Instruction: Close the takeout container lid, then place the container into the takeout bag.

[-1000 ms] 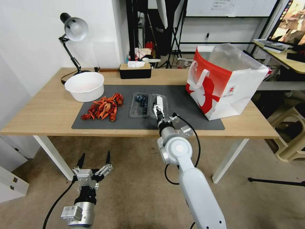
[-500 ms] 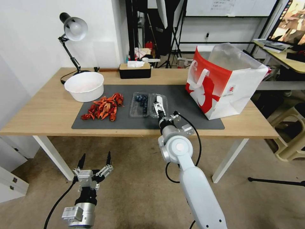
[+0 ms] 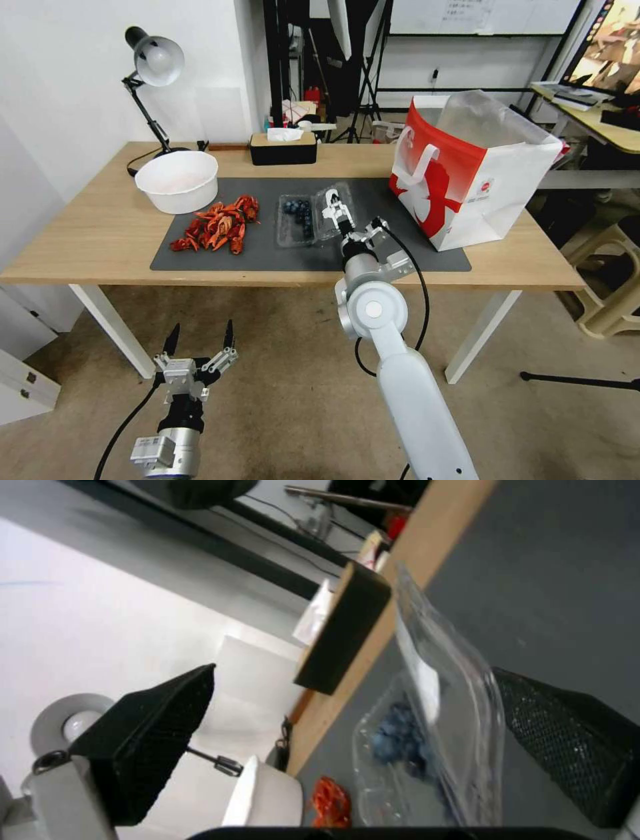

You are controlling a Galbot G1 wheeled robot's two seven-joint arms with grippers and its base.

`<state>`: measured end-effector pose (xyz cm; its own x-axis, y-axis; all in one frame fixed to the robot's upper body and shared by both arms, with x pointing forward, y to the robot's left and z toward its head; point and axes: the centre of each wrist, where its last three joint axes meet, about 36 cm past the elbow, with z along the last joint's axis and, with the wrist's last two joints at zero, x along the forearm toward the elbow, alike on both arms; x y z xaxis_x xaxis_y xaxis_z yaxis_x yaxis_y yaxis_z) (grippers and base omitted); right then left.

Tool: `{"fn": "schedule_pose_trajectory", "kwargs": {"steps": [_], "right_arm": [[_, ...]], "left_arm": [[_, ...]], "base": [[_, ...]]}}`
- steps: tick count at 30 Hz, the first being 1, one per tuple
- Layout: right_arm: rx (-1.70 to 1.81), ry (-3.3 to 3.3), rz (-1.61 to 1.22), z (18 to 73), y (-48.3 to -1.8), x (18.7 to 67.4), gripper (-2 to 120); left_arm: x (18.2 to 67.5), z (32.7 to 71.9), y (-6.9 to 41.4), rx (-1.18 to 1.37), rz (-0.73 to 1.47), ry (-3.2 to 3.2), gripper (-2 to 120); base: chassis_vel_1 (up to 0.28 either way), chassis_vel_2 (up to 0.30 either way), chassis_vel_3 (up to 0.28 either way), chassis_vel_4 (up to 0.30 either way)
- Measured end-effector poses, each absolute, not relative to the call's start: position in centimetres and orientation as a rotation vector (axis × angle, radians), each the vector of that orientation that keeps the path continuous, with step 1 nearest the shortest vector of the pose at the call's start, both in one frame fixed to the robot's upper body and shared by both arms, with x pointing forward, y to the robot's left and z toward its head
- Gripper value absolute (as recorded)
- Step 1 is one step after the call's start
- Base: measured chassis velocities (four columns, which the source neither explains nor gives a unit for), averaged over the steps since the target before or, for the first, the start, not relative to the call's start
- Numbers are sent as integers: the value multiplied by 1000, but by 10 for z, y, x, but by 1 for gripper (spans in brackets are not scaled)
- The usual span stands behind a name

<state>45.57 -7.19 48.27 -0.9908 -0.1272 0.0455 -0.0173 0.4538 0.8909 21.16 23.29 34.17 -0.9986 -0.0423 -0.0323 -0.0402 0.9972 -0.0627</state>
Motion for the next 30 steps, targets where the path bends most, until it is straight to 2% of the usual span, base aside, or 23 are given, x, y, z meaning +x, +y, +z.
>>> {"fn": "schedule_pose_trajectory", "kwargs": {"steps": [15, 30], "right_arm": [[362, -2669, -1468, 494, -57, 482, 100], [586, -2259, -1415, 504, -67, 533, 100]], "left_arm": [[212, 340, 231, -71, -100, 3104, 100], [211, 335, 227, -73, -106, 3106, 100]], "base": [[0, 0, 0, 0], [0, 0, 0, 0]]}}
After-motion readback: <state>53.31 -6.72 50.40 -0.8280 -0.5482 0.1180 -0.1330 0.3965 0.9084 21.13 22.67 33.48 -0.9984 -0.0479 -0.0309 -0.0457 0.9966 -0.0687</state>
